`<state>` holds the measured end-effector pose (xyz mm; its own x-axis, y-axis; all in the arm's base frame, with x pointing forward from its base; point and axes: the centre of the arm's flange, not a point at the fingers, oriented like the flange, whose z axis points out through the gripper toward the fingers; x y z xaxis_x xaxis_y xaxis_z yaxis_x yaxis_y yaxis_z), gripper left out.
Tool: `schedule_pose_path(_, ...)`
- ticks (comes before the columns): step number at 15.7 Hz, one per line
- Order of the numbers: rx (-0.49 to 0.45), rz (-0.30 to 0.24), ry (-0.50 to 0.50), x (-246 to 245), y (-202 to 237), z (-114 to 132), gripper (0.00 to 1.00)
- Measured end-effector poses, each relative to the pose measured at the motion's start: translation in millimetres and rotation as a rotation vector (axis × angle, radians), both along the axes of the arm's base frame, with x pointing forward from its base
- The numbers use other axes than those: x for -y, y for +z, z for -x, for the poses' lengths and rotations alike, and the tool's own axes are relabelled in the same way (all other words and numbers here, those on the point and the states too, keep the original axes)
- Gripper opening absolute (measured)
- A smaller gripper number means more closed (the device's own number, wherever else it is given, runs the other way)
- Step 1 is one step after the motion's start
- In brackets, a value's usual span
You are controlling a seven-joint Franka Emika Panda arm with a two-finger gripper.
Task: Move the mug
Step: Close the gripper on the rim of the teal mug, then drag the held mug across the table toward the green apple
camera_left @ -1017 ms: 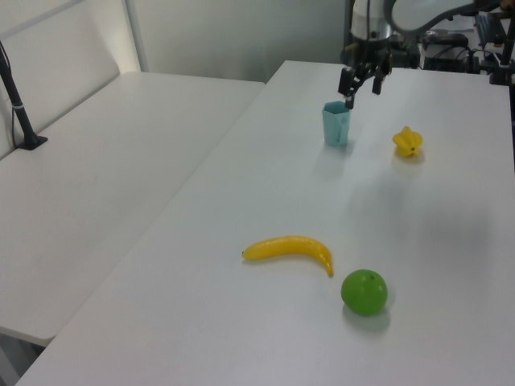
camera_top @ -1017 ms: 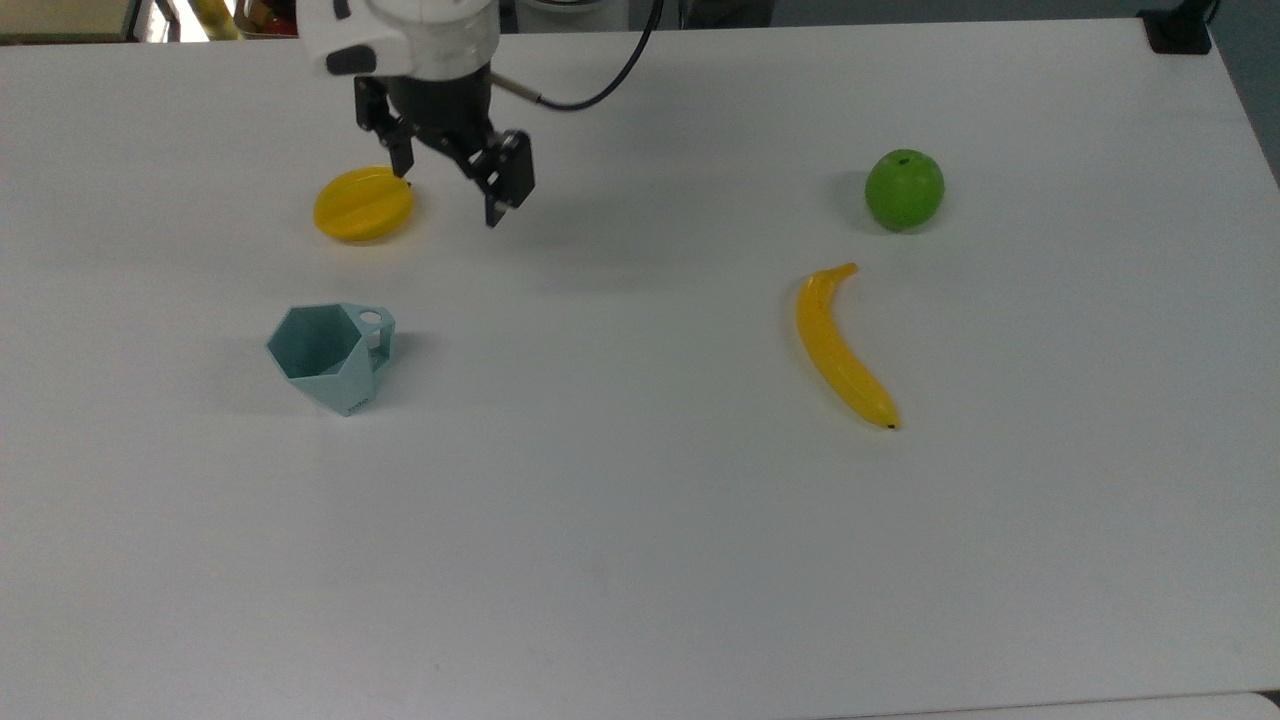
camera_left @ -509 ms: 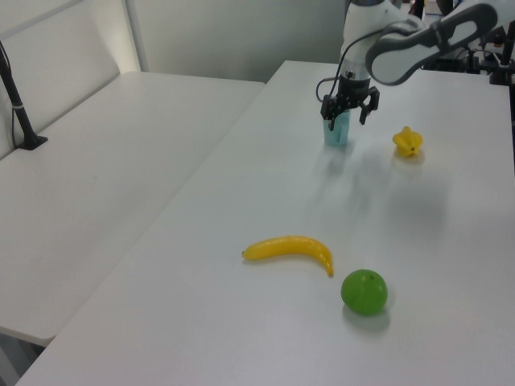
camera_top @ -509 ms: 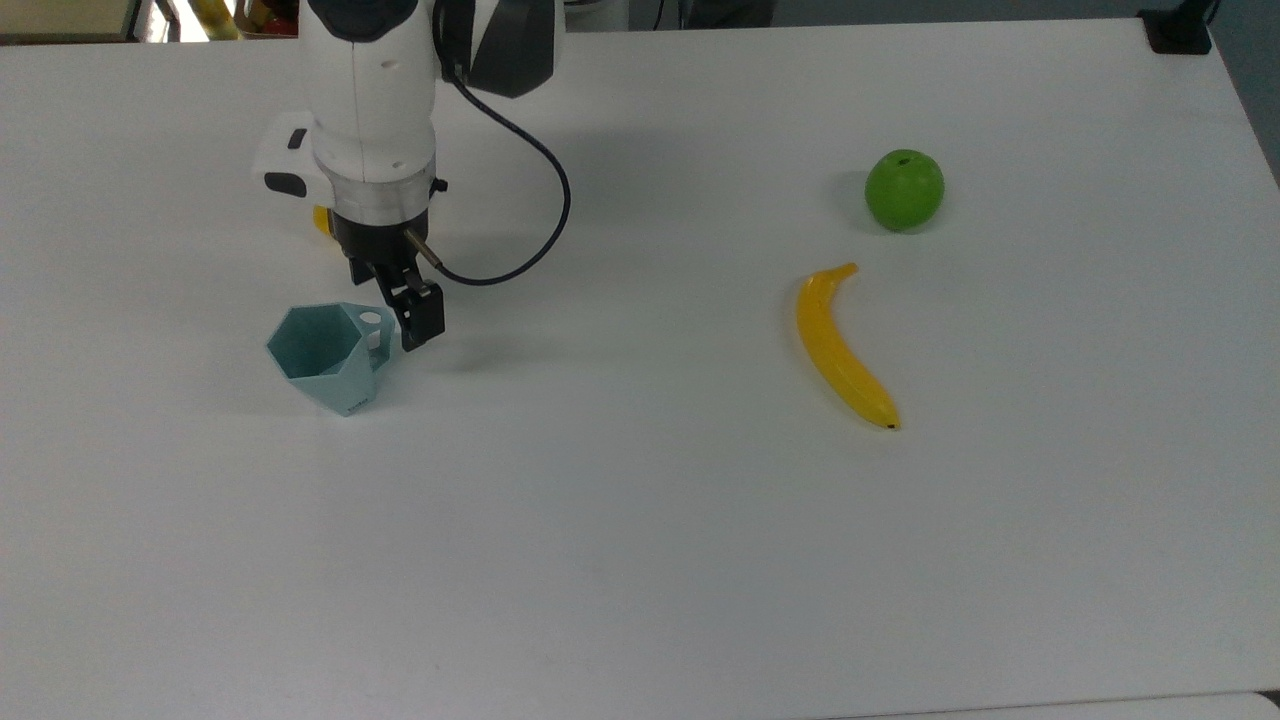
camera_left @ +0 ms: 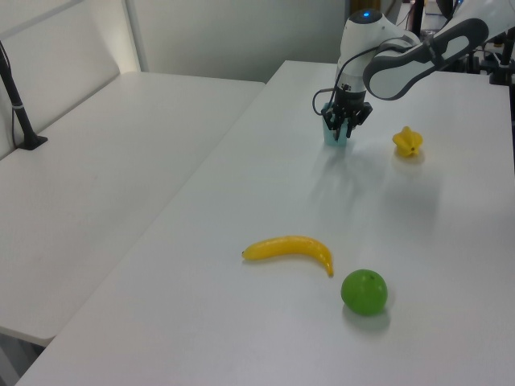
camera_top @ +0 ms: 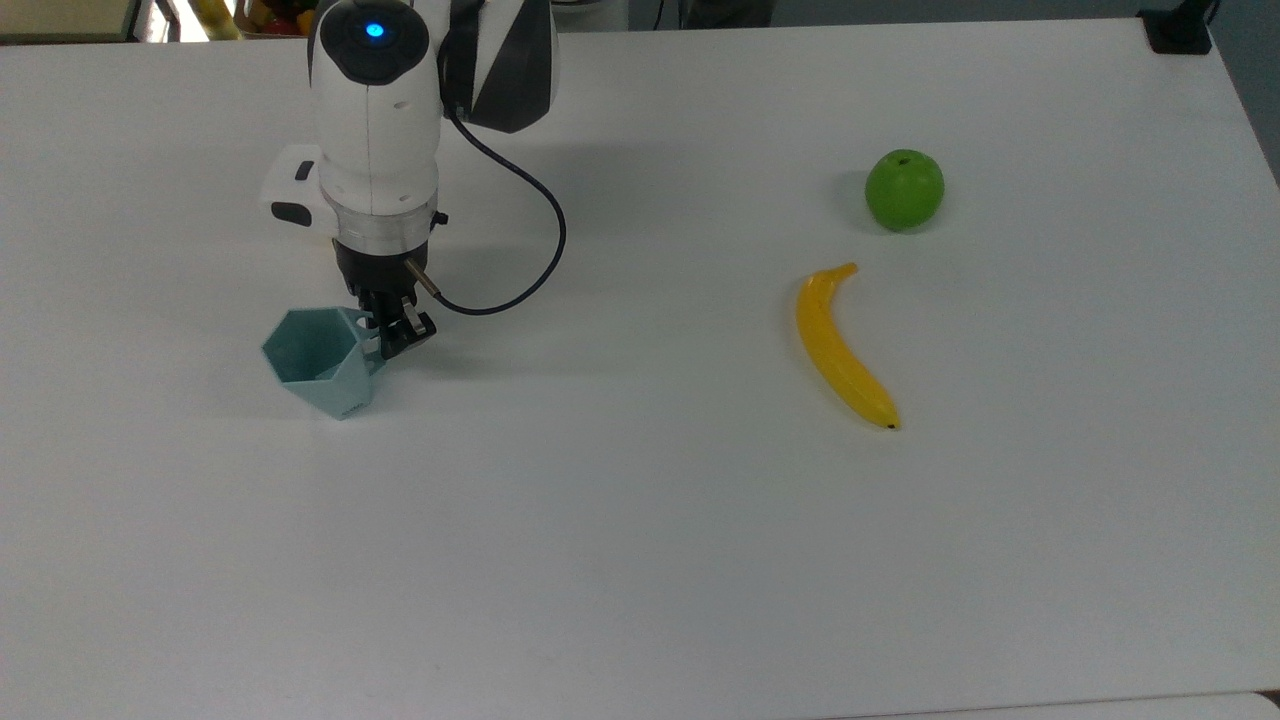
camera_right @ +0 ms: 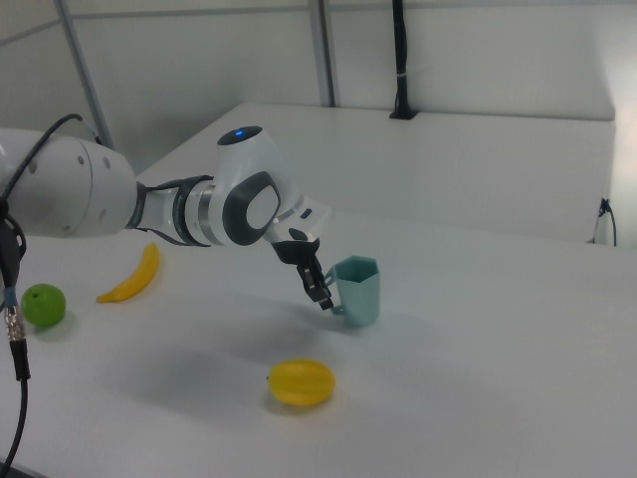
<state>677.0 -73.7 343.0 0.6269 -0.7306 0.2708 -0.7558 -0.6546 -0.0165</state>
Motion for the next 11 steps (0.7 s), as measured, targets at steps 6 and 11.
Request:
schedule_pose_path(6, -0.023, 0.042, 0.175, -17.4, 3.8, -1.2, 0.23)
schedule_pose_path(11, -0.016, 0.036, 0.434, -106.6, 41.1, 21.0, 0.23)
